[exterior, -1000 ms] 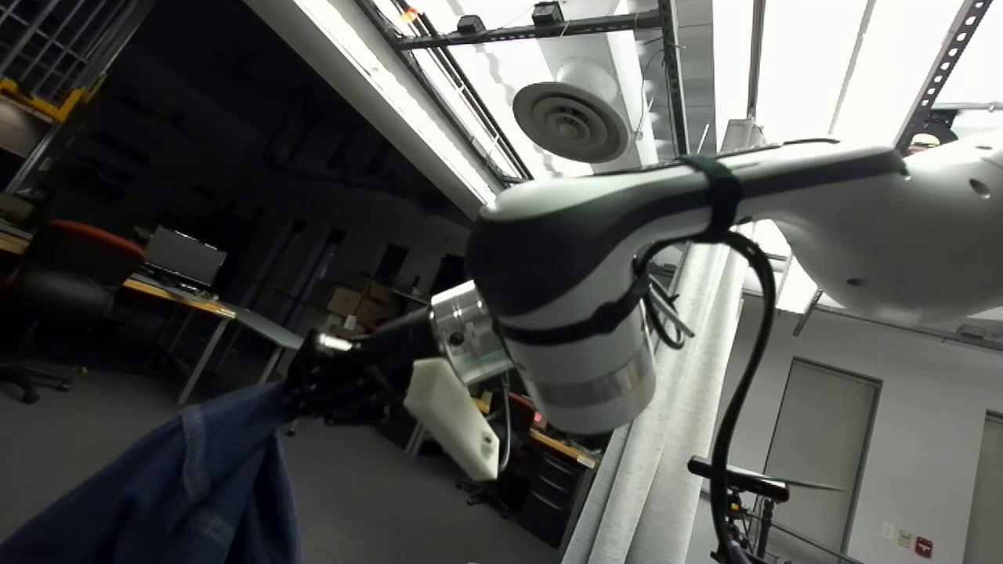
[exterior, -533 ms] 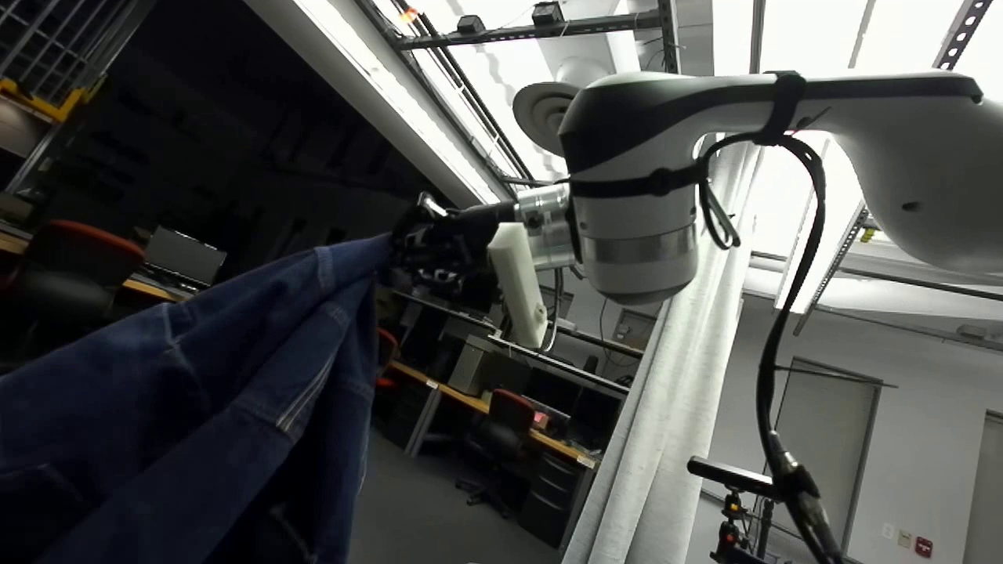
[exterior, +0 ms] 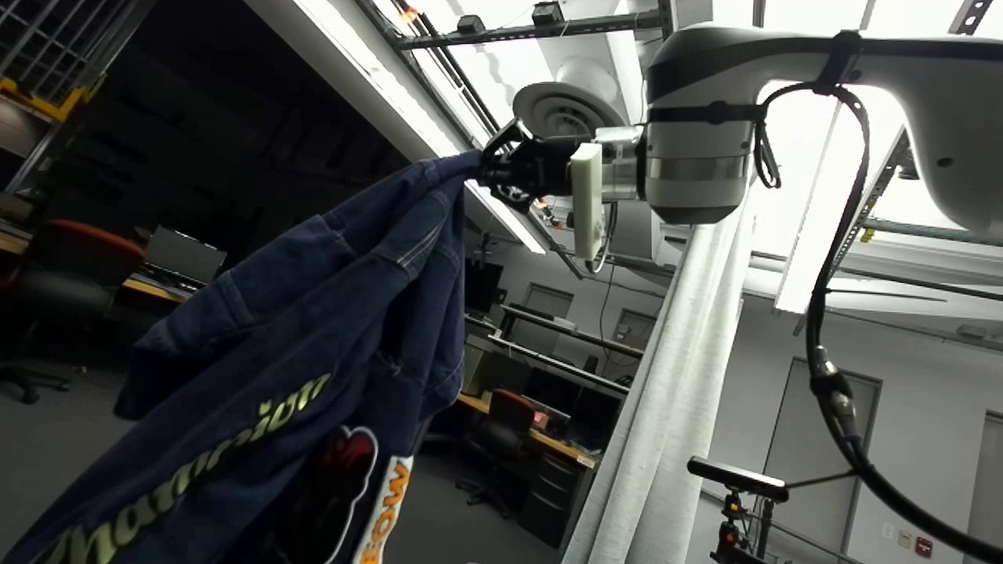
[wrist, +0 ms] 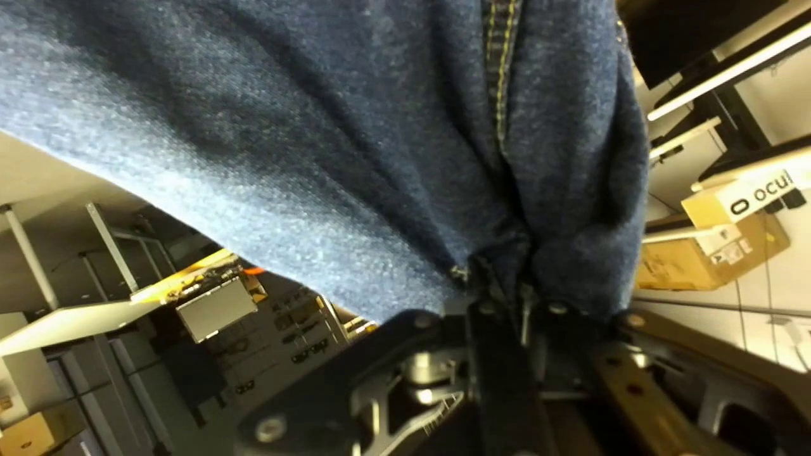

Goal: Place the denim jacket on the seat of the black chair

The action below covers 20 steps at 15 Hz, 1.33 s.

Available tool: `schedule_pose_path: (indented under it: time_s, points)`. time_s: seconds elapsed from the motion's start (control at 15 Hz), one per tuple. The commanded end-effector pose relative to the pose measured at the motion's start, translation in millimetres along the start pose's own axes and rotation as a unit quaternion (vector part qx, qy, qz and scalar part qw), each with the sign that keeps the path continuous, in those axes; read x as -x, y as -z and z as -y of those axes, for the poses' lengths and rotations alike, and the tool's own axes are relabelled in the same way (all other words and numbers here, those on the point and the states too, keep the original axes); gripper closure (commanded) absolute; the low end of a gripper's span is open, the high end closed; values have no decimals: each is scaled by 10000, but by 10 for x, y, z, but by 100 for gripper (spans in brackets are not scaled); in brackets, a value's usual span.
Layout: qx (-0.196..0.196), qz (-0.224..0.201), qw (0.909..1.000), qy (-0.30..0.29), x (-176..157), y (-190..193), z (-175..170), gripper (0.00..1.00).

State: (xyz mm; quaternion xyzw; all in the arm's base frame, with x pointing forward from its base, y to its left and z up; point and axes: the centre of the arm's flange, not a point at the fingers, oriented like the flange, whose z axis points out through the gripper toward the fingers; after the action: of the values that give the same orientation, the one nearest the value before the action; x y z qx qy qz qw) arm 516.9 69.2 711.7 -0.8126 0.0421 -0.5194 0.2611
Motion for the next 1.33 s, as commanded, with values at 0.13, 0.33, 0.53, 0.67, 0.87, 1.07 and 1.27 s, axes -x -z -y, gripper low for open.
schedule_pose_path:
  time_s: [0.13, 0.33, 0.53, 0.67, 0.87, 1.07, 1.27]
  points:
    - [-499, -644, 9964, 233, -812, 634, 389, 98]
    - [-520, -825, 9949, 263, -998, 812, 397, 98]
    - [-418, -982, 9941, 215, -1121, 905, 268, 98]
    - [-336, -950, 9947, 214, -1081, 919, 149, 98]
    - [-274, -505, 9979, 311, -833, 879, -42, 98]
    - [-241, 374, 9974, 569, -280, 797, -206, 98]
    - [-103, 1242, 9891, 790, 260, 792, -416, 98]
